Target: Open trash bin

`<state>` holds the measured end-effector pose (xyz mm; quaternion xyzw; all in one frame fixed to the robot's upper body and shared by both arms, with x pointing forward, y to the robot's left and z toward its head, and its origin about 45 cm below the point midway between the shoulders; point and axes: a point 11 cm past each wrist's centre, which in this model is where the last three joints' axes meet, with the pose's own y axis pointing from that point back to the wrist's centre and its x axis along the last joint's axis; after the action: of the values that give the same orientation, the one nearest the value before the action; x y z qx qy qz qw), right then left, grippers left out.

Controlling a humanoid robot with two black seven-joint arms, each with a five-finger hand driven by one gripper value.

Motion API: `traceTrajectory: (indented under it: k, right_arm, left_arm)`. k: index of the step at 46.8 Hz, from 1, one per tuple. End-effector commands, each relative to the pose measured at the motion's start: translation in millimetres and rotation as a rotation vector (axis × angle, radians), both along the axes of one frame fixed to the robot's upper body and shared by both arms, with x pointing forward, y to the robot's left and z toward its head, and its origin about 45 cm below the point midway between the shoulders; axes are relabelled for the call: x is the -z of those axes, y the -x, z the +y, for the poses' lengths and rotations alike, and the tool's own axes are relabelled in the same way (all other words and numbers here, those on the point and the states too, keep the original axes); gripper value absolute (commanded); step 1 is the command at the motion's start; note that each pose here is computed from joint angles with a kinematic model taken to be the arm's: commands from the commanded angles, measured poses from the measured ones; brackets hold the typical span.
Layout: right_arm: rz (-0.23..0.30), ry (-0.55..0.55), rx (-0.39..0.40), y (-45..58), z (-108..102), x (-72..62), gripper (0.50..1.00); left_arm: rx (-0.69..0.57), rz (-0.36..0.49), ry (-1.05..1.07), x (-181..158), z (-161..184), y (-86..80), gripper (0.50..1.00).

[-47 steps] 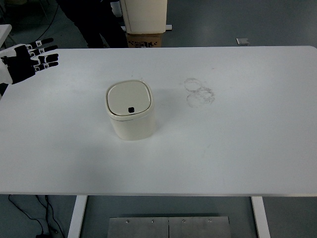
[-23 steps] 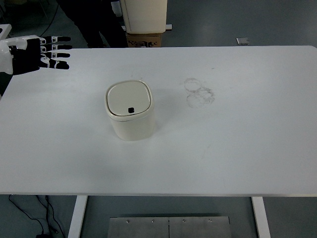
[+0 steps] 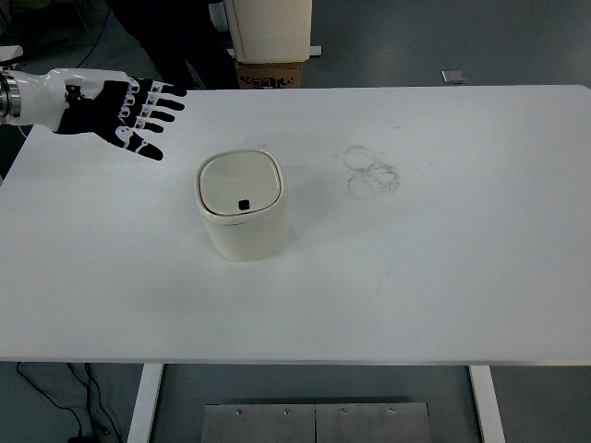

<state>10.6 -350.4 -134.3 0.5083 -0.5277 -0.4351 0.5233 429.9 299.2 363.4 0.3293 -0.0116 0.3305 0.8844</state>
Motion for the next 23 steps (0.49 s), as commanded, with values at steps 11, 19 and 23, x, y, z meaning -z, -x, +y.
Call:
traceTrajectory:
  k: [11, 19, 23]
  right_arm:
    - [0.001, 0.000, 0.000, 0.1, 0, 0.0, 0.991]
    - [0.001, 0.000, 0.000, 0.1, 0, 0.0, 0.991]
    - [0.000, 0.000, -0.001, -0.1, 0, 0.0, 0.991]
  left_arm:
    - [0.100, 0.040, -0.070, -7, -34, 8.0, 1.000]
    - [0.163, 0.069, -0.084, -6, -51, 20.6, 1.000]
    - [0.187, 0.118, -0.131, 0, -52, 28.0, 1.000]
